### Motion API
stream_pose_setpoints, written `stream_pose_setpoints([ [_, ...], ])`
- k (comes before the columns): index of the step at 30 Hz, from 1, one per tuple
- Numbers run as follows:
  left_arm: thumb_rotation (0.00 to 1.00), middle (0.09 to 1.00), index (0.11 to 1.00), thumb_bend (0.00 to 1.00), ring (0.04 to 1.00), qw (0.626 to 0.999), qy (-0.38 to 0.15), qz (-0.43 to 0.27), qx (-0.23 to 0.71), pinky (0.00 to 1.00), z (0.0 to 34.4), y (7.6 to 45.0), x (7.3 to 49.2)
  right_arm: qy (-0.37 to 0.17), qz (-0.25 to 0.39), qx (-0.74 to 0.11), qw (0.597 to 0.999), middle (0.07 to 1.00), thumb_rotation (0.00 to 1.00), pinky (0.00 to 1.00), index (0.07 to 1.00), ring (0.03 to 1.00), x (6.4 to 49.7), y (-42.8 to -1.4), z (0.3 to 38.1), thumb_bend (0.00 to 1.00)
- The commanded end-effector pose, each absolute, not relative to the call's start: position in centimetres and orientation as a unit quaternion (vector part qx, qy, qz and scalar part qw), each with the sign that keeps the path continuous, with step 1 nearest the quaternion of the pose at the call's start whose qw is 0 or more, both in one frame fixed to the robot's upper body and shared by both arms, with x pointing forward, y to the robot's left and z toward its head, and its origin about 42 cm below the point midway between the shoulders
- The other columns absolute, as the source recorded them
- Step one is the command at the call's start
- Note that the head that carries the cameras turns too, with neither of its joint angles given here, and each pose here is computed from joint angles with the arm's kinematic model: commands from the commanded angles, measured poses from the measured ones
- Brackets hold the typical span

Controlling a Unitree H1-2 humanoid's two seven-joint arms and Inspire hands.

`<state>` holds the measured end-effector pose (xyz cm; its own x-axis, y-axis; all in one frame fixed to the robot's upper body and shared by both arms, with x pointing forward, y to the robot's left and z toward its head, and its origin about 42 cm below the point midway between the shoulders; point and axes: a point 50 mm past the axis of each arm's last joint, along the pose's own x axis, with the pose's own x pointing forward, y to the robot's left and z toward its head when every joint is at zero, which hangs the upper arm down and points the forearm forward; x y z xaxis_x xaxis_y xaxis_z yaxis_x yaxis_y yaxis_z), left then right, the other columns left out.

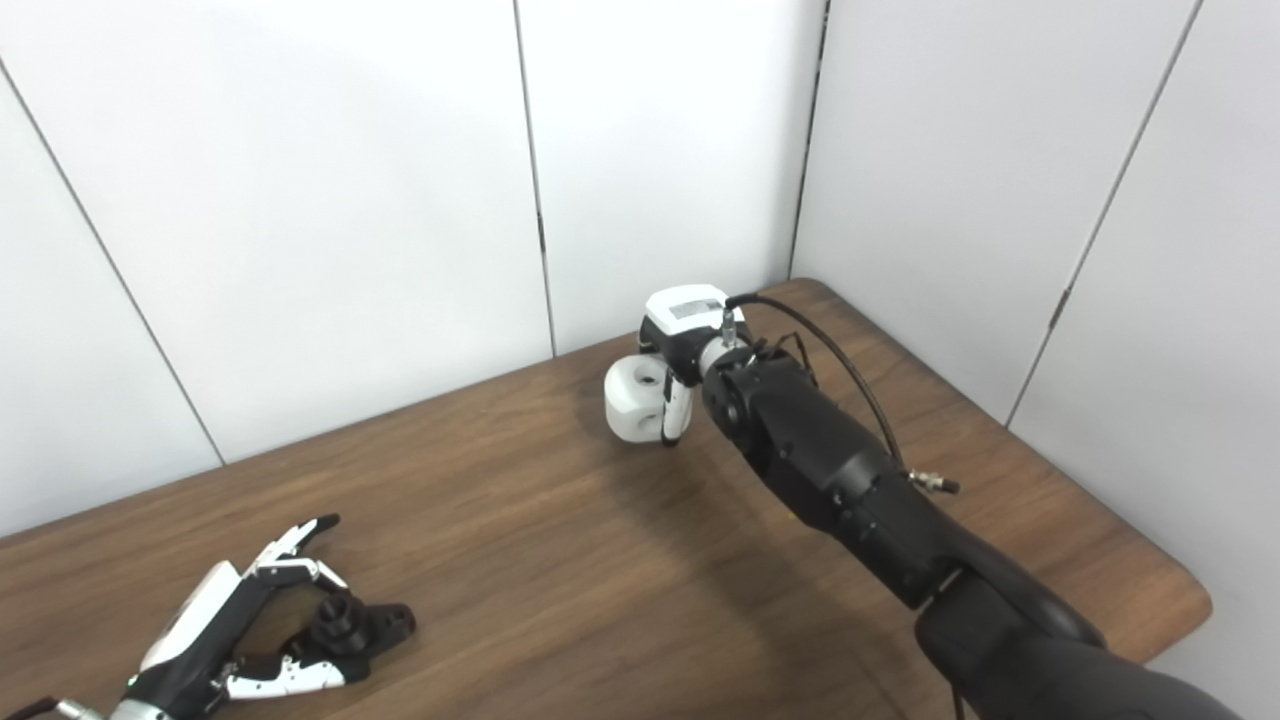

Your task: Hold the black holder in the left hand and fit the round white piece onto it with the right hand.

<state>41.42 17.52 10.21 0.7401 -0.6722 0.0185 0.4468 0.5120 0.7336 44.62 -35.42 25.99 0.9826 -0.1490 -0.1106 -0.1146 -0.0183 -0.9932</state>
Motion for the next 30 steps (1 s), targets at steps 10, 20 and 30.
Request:
stream_pose_setpoints([
  [10, 0.05, 0.969, 0.484, 0.52, 1.0, 0.843, -0.063, -0.369, 0.386, 1.0, 4.2, 19.0, 37.0, 0.032, -0.067, -0.706, 0.704, 0.706, 0.14, 0.59, 0.483, 0.728, 44.7, -35.5, 29.5, 0.52],
  [20, 0.05, 0.974, 0.484, 0.52, 1.0, 0.841, -0.067, -0.375, 0.383, 1.0, 4.0, 17.8, 36.6, 0.004, -0.024, -0.688, 0.725, 0.704, 0.14, 0.64, 0.482, 0.747, 44.2, -31.6, 33.2, 0.52],
  [30, 0.05, 0.974, 0.483, 0.52, 1.0, 0.836, -0.077, -0.375, 0.392, 1.0, 4.2, 15.0, 36.7, -0.028, 0.086, -0.675, 0.733, 0.74, 0.14, 0.72, 0.484, 0.803, 42.6, -25.6, 36.5, 0.52],
])
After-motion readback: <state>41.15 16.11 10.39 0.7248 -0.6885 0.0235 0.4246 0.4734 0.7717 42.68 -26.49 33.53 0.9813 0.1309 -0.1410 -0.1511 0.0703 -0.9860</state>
